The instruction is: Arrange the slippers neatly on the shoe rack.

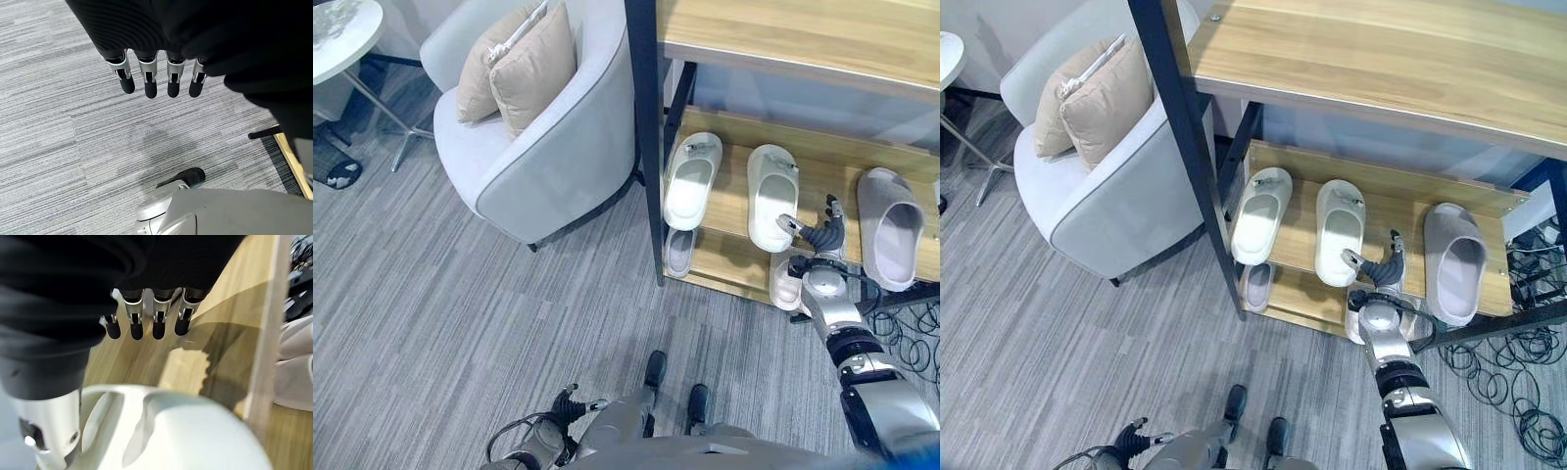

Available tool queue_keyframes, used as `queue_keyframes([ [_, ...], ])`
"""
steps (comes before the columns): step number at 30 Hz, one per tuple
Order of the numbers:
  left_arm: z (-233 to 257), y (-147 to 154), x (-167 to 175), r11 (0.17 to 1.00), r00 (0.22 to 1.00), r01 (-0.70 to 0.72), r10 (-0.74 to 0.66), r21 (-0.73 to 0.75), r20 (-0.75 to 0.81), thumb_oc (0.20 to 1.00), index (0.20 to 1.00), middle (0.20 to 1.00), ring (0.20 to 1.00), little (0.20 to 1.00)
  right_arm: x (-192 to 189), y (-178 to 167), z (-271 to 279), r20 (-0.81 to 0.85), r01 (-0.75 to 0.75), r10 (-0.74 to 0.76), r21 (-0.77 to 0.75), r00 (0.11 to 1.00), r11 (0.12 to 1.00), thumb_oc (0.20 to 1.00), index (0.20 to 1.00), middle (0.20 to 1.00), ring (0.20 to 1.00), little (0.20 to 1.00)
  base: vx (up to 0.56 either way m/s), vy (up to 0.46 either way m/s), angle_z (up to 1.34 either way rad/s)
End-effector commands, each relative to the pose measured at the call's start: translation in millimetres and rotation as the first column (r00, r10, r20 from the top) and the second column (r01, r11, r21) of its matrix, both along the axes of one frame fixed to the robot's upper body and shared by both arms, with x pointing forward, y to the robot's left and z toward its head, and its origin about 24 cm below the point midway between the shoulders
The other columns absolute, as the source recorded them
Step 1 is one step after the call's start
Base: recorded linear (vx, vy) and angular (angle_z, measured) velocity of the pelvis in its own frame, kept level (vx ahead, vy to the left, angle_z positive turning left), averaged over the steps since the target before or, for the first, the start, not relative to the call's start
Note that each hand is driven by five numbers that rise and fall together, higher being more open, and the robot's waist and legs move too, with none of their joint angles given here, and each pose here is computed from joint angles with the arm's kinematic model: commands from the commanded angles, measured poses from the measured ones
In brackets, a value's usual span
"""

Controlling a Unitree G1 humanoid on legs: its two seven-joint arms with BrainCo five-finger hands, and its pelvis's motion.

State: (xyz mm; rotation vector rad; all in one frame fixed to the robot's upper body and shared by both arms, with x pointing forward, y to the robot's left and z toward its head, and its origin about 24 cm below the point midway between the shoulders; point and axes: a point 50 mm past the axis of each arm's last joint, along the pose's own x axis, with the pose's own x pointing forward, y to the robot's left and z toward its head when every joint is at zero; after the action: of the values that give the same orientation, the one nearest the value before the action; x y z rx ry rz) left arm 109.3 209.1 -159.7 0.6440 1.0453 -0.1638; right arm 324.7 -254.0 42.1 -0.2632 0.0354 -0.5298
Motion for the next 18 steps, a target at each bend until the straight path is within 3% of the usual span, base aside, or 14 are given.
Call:
queue_keyframes([
  [1,-7.7,-25.5,-11.5,0.998,0.996,0.06,-0.061,-0.034,-0.058,1.0,1.0,1.0,1.0,1.0,7.2,-5.3,23.4,0.105,-0.02,0.018,0.014,0.994,1.0,1.0,1.0,1.0,1.0,1.0,0.01,0.005,0.06],
  [18,-5.7,-31.2,-1.2,0.998,0.998,0.057,-0.058,-0.04,-0.03,1.0,1.0,1.0,1.0,1.0,31.9,37.9,39.2,0.156,-0.151,0.136,0.084,0.978,0.985,1.0,1.0,1.0,1.0,1.0,0.0,0.0,0.04],
])
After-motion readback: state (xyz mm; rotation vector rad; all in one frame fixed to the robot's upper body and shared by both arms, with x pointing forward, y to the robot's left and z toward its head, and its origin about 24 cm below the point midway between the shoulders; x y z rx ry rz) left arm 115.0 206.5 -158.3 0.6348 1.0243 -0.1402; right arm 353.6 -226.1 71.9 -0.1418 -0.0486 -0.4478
